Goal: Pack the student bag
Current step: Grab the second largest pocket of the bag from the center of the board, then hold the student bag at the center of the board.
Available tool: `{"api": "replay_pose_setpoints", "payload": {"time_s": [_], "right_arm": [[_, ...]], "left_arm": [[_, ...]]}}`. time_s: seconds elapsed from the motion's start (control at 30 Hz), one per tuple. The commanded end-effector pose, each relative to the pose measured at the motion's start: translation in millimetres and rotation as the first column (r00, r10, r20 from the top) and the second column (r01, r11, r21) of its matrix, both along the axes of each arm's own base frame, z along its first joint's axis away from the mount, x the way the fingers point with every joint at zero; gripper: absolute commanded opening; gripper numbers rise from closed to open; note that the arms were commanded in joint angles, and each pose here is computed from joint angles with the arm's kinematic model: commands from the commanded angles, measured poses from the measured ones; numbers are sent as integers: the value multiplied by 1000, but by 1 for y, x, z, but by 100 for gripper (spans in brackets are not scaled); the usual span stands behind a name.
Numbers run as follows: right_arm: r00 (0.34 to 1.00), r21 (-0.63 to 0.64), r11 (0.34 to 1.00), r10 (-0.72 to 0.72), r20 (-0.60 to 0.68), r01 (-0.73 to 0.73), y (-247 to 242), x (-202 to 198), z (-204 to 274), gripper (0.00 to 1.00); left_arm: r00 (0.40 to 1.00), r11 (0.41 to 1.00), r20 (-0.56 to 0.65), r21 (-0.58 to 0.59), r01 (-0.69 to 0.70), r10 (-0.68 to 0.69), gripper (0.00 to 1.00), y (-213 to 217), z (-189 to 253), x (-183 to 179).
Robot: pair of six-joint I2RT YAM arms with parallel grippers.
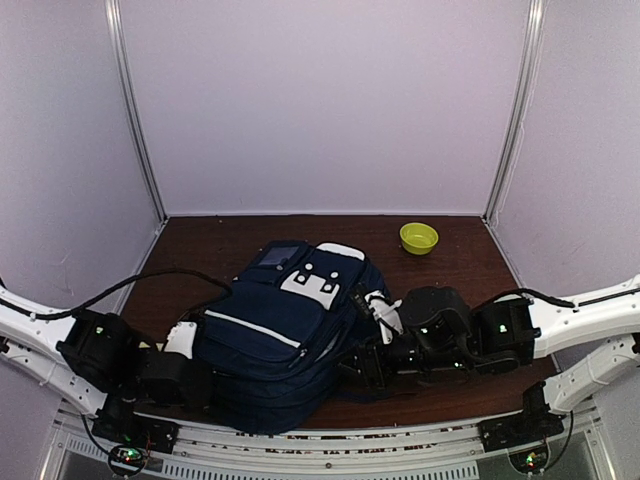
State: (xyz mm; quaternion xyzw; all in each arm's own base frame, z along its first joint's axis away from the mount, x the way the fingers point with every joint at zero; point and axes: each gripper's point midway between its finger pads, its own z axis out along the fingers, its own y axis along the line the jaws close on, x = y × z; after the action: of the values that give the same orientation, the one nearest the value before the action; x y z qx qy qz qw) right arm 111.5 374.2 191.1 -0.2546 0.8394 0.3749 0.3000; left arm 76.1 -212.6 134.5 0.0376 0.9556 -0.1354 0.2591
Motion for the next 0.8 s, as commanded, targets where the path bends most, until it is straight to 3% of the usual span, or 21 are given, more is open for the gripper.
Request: {"api": "replay_pose_setpoints", "payload": {"time_s": [0.0, 0.13, 0.33, 0.47, 0.6, 0.77], "right_arm": [[999, 13, 1000, 13, 34, -14, 11, 4, 14, 45], [996, -17, 998, 65, 65, -64, 21, 0, 18, 47], [983, -68, 994, 92, 157, -82, 16, 6, 30, 49], [952, -92, 977, 209, 222, -193, 14, -11, 33, 55], [897, -164, 971, 225, 381, -174, -10, -2, 27, 64], [811, -175, 977, 201, 549, -124, -28, 11, 29, 86]], "left_arm": [[998, 998, 28, 3, -57, 57, 0, 42, -11, 8], [995, 999, 102, -49, 23, -18, 0, 10, 6, 15], [966, 977, 167, 104, 184, -199, 0, -58, 37, 39], [931, 950, 200, -2, 311, -305, 0, -120, 59, 49], [876, 881, 270, -149, 449, -401, 0, -164, 87, 41], [873, 880, 258, -133, 456, -414, 0, -158, 82, 39]]}}
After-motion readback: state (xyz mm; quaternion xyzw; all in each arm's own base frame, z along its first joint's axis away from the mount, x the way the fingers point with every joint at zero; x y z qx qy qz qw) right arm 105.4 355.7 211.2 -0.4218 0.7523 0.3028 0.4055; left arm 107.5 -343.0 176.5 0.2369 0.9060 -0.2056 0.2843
